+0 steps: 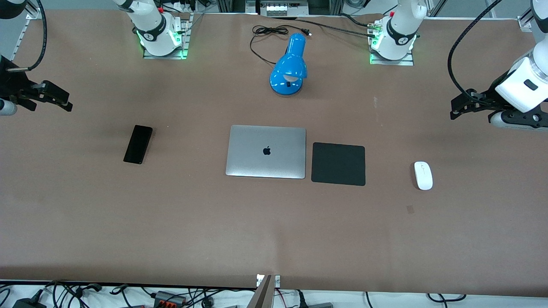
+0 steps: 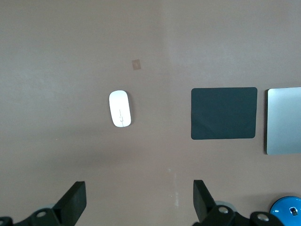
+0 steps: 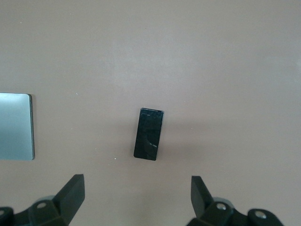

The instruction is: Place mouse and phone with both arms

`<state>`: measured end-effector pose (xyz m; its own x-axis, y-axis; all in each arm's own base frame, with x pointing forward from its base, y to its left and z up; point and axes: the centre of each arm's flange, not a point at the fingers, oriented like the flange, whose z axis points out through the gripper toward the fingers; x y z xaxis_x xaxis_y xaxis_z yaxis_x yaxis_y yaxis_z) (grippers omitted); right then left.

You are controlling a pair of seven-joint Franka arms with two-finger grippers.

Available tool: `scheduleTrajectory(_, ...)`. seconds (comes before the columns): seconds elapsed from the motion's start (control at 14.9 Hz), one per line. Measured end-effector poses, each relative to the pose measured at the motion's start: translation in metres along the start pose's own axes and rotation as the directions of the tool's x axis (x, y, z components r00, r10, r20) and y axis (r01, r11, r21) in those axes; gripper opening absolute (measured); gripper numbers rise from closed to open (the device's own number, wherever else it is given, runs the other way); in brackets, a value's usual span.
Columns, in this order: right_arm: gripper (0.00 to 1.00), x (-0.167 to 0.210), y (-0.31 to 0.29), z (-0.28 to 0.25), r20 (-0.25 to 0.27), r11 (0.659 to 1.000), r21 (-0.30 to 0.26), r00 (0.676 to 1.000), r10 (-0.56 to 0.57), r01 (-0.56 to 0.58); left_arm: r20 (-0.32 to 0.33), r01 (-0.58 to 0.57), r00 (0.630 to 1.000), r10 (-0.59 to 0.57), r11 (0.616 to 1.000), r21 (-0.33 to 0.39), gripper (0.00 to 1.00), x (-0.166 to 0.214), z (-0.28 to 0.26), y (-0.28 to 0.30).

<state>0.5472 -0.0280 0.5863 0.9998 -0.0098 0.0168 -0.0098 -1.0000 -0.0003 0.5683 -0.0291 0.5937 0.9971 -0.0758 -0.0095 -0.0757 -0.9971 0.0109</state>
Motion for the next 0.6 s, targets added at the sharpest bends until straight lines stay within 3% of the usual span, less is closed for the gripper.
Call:
scheduleTrajectory(0.4, 1.0, -0.0001, 0.0, -0.0005, -0.001, 1.0, 0.0, 1.0, 0.0, 0.0, 0.0, 0.0, 1.0, 0.0, 1.0, 0.0, 1.0, 0.0, -0.0001, 0.0001)
scheduleTrajectory(0.6, 1.0, 0.0004, 0.0, 0.0009, 0.002, 1.0, 0.0, 1.0, 0.0, 0.0, 0.058, -0.001, 0.998, 0.001, 1.0, -0.002, 1.0, -0.004, 0.0078, 0.0005)
